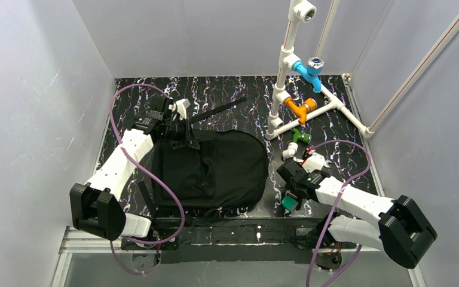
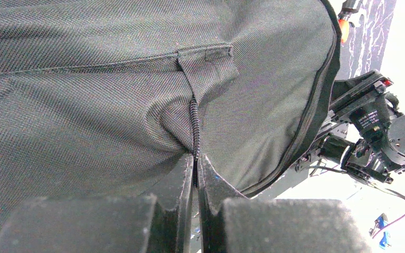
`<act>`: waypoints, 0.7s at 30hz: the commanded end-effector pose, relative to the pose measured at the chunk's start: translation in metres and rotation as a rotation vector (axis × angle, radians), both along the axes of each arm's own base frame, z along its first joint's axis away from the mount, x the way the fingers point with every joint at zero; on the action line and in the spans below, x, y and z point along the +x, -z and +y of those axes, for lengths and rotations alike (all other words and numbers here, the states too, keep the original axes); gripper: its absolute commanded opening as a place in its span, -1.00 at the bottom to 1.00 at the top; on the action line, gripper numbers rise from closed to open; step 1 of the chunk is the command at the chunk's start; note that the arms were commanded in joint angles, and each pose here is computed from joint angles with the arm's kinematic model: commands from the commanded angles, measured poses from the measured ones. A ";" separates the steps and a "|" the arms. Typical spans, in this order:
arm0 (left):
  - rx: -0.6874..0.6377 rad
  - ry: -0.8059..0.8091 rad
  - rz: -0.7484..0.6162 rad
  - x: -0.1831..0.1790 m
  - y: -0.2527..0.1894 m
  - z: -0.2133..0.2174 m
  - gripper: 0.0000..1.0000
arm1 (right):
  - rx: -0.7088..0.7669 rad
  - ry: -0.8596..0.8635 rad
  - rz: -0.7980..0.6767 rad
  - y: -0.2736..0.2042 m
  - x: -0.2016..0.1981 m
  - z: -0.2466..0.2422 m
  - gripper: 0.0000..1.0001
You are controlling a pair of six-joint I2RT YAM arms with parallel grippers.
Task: Pack the student bag
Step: Pick up the stationery from the center of the board.
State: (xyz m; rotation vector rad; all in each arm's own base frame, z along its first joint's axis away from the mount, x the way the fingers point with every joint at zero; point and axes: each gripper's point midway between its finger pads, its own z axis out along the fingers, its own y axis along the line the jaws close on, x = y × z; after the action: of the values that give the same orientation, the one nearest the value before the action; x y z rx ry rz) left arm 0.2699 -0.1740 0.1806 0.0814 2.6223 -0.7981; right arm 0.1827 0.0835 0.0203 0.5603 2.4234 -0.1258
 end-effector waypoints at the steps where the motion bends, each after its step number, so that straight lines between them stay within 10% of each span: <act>1: -0.047 0.026 -0.002 -0.007 -0.009 -0.007 -1.00 | 0.018 -0.016 -0.055 -0.005 0.009 0.003 -0.02; 9: -0.039 0.027 -0.002 -0.005 -0.008 -0.006 -1.00 | 0.043 -0.257 -0.177 -0.063 0.024 0.022 -0.30; 21: -0.005 0.074 0.002 -0.007 -0.008 -0.003 -1.00 | 0.607 -1.061 -0.385 -0.200 0.017 0.223 -0.15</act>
State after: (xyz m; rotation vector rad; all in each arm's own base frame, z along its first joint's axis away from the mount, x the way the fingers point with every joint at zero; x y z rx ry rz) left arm 0.2699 -0.1746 0.1767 0.1255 2.6362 -0.7991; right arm 0.2012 0.2227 0.1700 -0.2193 2.2474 0.7206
